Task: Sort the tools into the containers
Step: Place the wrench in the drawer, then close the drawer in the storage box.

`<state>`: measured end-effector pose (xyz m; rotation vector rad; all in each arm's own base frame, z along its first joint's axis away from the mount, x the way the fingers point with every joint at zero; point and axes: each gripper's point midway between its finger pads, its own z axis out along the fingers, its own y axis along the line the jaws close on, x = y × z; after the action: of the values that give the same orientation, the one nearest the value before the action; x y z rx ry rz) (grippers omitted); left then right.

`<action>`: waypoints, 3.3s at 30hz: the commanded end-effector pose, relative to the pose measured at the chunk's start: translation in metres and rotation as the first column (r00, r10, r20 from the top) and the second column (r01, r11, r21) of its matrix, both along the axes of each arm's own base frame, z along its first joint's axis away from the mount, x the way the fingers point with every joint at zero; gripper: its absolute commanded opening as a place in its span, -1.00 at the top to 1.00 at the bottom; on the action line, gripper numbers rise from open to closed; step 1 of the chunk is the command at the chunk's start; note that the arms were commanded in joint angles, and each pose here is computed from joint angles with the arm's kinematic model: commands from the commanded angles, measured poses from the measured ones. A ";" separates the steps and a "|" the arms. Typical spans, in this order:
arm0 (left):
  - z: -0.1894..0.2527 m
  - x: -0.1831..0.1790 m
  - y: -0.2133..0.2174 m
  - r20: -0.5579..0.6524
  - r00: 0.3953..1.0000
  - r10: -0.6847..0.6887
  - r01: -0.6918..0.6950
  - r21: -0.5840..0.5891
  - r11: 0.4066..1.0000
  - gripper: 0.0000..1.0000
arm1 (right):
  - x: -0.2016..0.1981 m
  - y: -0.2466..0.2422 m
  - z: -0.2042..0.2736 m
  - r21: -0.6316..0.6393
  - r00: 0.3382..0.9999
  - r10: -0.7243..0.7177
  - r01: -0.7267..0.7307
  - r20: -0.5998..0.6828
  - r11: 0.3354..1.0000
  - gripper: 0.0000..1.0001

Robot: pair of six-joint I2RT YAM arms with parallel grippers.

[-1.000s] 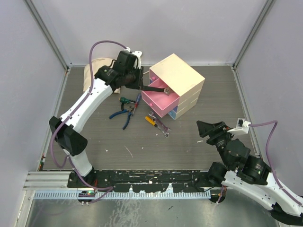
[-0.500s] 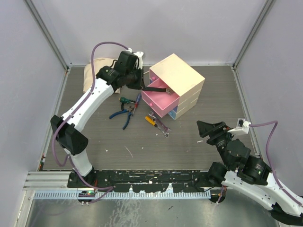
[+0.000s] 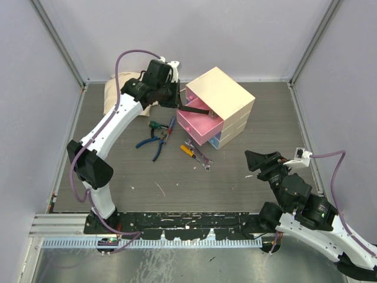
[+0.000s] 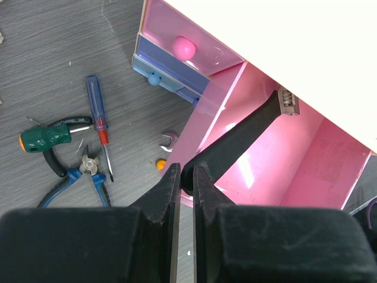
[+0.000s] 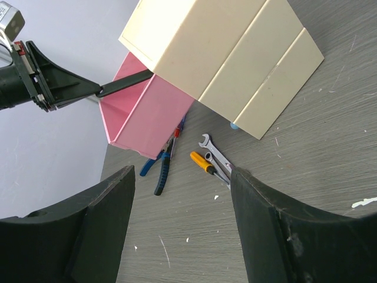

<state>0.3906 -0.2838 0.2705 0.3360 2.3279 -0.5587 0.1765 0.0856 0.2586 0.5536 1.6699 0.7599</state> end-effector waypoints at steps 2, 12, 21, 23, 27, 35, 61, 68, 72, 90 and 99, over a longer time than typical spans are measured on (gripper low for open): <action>0.033 0.002 -0.024 0.075 0.995 -0.069 0.076 -0.105 0.992 0.94 | 0.001 -0.002 0.007 0.036 1.000 -0.020 0.020 0.013 0.999 -0.41; 0.012 -0.009 -0.035 0.035 0.992 -0.124 0.126 -0.057 0.990 0.78 | 0.002 0.000 0.006 0.034 1.000 -0.019 0.019 0.006 0.999 -0.41; 0.061 -0.006 -0.025 0.171 0.980 -0.101 0.114 -0.069 0.991 0.26 | 0.002 -0.001 0.006 0.029 1.000 -0.020 0.019 0.006 0.999 -0.41; 0.081 -0.006 -0.025 0.218 0.971 -0.101 0.123 -0.088 0.989 0.20 | 0.003 -0.001 0.005 0.024 1.000 -0.022 0.021 0.005 0.999 -0.41; 0.119 -0.013 -0.019 0.310 0.946 -0.091 0.136 -0.125 0.983 0.14 | 0.004 -0.003 0.009 -0.019 0.999 -0.028 0.029 0.015 0.999 -0.41; 0.138 -0.036 0.016 0.422 0.906 0.019 0.062 -0.178 0.982 -0.14 | 0.015 0.002 0.031 -0.271 0.999 0.001 0.011 0.043 0.962 -0.43; 0.036 -0.099 0.056 0.247 0.967 0.064 -0.017 -0.188 0.982 -0.41 | 0.219 0.036 0.120 -0.577 0.988 0.145 -0.144 -0.045 0.804 -0.60; 0.021 -0.099 0.030 0.212 0.977 -0.020 0.072 -0.241 0.968 -0.27 | 0.285 0.011 0.102 -0.529 0.978 0.181 -0.210 -0.105 0.823 -0.58; 0.022 -0.097 0.018 0.227 0.972 -0.056 0.119 -0.275 0.954 -0.24 | 0.311 0.010 0.089 -0.497 0.954 0.270 -0.298 -0.129 0.815 -0.56; -0.011 -0.087 -0.015 0.274 0.954 -0.124 0.193 -0.238 0.952 -0.21 | 0.339 0.029 0.051 -0.362 0.835 0.522 -0.548 -0.176 0.754 -0.45; -0.020 -0.073 -0.020 0.305 0.942 -0.141 0.206 -0.195 0.959 -0.09 | 0.331 0.036 0.042 -0.330 0.802 0.567 -0.596 -0.190 0.732 -0.44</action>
<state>0.3034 -0.2966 0.2295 0.4544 2.0625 -0.8073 0.5166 0.1141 0.2728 -0.1713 2.1014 0.8006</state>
